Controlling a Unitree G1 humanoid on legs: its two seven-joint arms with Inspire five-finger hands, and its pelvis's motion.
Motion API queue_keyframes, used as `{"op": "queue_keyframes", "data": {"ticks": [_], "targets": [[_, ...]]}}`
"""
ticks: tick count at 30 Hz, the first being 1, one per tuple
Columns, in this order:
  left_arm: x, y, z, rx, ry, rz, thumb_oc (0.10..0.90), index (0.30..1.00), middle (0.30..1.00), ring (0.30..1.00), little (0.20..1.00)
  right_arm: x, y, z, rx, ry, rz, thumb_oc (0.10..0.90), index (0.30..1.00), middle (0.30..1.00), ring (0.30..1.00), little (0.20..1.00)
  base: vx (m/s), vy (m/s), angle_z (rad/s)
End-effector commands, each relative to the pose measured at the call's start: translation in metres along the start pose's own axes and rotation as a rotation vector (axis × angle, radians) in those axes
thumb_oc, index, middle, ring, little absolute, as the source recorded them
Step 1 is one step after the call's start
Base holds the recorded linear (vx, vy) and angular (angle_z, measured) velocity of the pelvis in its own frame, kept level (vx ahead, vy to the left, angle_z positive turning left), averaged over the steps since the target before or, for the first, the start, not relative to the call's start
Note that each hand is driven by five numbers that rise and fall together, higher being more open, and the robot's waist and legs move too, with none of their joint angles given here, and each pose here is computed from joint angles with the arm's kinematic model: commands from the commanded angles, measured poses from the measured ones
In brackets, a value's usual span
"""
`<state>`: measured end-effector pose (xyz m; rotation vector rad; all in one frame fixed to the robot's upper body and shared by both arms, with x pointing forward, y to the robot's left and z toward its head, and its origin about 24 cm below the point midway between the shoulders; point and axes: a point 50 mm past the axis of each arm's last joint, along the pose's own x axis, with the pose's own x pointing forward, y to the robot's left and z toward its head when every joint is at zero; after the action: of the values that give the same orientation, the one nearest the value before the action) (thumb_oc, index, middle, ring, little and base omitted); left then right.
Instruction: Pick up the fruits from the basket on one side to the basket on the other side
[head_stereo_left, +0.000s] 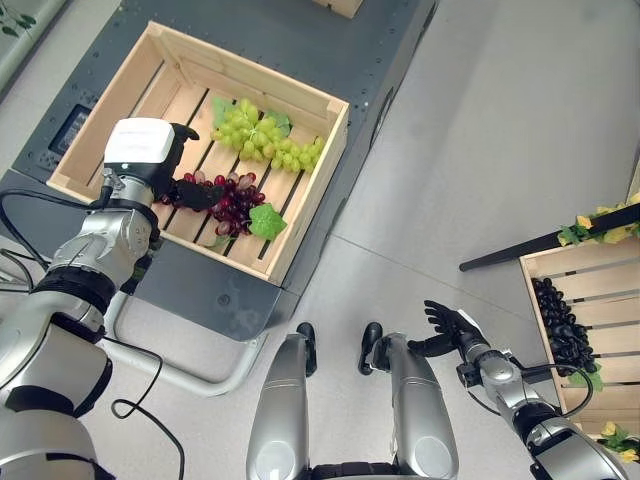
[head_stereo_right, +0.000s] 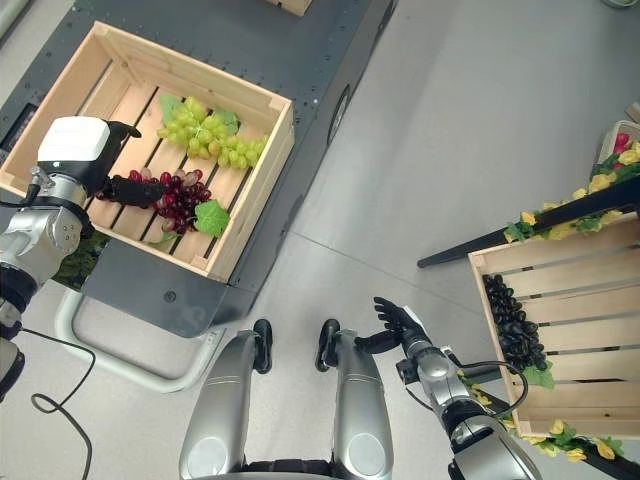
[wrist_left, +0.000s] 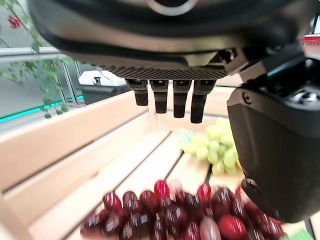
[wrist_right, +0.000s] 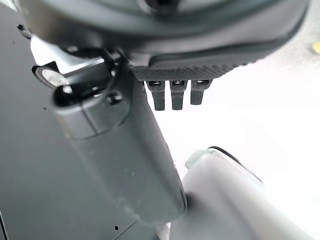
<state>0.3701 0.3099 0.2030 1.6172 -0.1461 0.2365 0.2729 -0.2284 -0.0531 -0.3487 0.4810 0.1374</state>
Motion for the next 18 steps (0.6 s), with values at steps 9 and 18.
{"op": "queue_keyframes", "data": {"ticks": [9,18], "targets": [[0.003,0.075,-0.013,-0.204,-0.059,0.128,0.800,0.900,0.900,0.900,0.900,-0.014,-0.017,-0.010,-0.069,-0.018,-0.044,0.800,0.900,0.900,0.900,0.900,0.04,0.014,0.03],[0.002,0.064,-0.010,-0.067,-0.069,-0.056,0.800,0.900,0.900,0.900,0.900,-0.016,-0.022,-0.009,-0.083,-0.024,-0.056,0.800,0.900,0.900,0.900,0.900,0.02,-0.001,0.04]]}}
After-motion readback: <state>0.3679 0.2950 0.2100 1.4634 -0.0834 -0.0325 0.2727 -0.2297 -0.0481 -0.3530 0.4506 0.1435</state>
